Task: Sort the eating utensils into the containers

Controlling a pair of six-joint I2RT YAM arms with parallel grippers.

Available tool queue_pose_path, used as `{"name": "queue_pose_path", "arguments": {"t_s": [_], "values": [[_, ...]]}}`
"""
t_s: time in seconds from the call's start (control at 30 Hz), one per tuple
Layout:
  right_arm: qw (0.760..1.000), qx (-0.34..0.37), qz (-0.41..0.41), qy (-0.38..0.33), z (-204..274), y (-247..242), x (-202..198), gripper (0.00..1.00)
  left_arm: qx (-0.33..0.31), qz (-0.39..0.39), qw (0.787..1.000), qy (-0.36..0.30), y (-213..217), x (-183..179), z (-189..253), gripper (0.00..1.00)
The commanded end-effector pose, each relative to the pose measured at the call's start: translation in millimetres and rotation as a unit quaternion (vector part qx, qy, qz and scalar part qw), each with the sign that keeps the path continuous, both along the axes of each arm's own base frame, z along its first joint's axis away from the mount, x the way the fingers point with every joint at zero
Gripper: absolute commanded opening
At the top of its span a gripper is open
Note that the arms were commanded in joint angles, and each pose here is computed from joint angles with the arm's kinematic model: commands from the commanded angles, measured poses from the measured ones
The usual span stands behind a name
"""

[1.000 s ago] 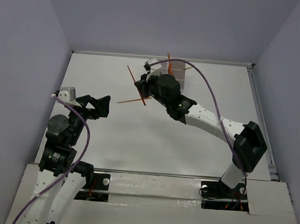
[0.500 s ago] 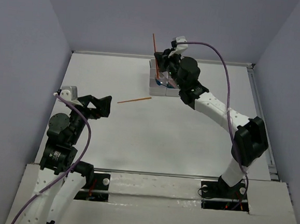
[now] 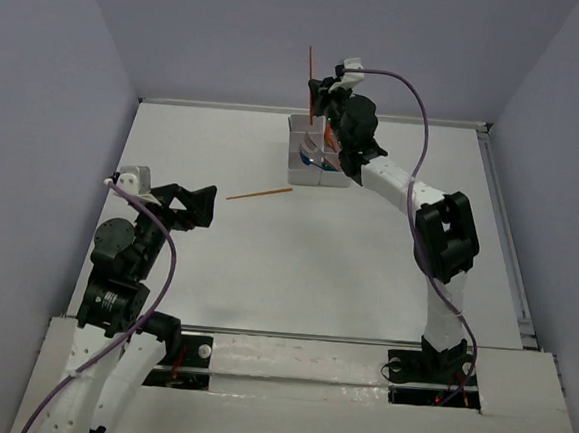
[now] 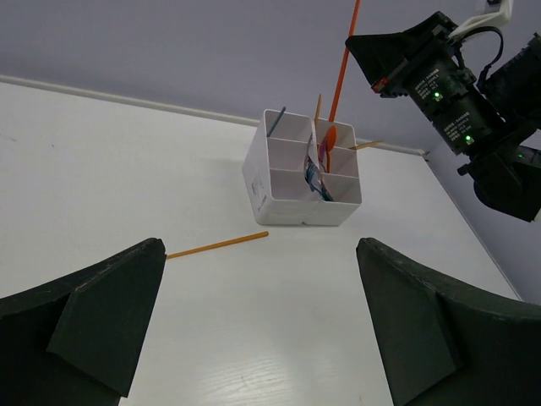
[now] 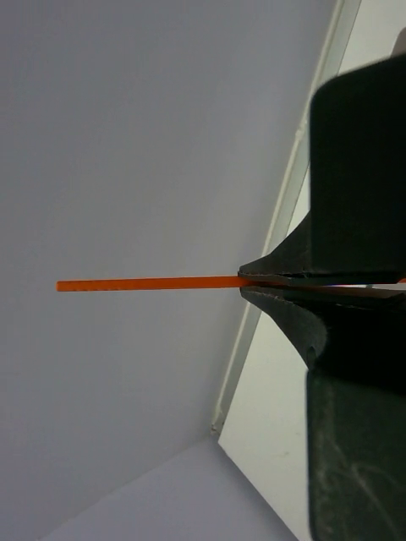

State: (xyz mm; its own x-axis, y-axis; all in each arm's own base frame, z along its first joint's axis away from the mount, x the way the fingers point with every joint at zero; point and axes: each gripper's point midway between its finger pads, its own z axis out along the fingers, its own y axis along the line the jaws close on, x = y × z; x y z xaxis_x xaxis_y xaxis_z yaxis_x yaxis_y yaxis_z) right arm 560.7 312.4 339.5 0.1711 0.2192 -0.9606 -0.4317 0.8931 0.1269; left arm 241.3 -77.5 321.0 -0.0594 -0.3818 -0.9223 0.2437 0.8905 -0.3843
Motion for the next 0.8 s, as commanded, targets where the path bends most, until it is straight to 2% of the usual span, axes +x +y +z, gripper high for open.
{"name": "queue_pose_path", "arguments": {"t_s": [0.0,0.17,0.33,0.77], "values": [[0.996,0.033,-0.008,-0.086,52.4,-9.4,16.6,0.00,0.000,-0.011,1.000,-0.013,-5.1,3.3,7.0,0.99],[0.997,0.019,-0.005,-0.080,19.2,-3.5,44.2,0.00,0.000,-0.011,1.000,-0.014,-5.3,4.0,7.4,0.99],[0.996,0.014,0.005,-0.085,7.0,0.3,65.5,0.00,0.001,-0.012,1.000,-0.007,-6.4,7.3,3.8,0.99],[0.997,-0.008,0.034,-0.070,-40.4,18.3,77.7,0.00,0.002,-0.007,1.000,-0.002,-3.1,12.3,0.8,0.99]]}}
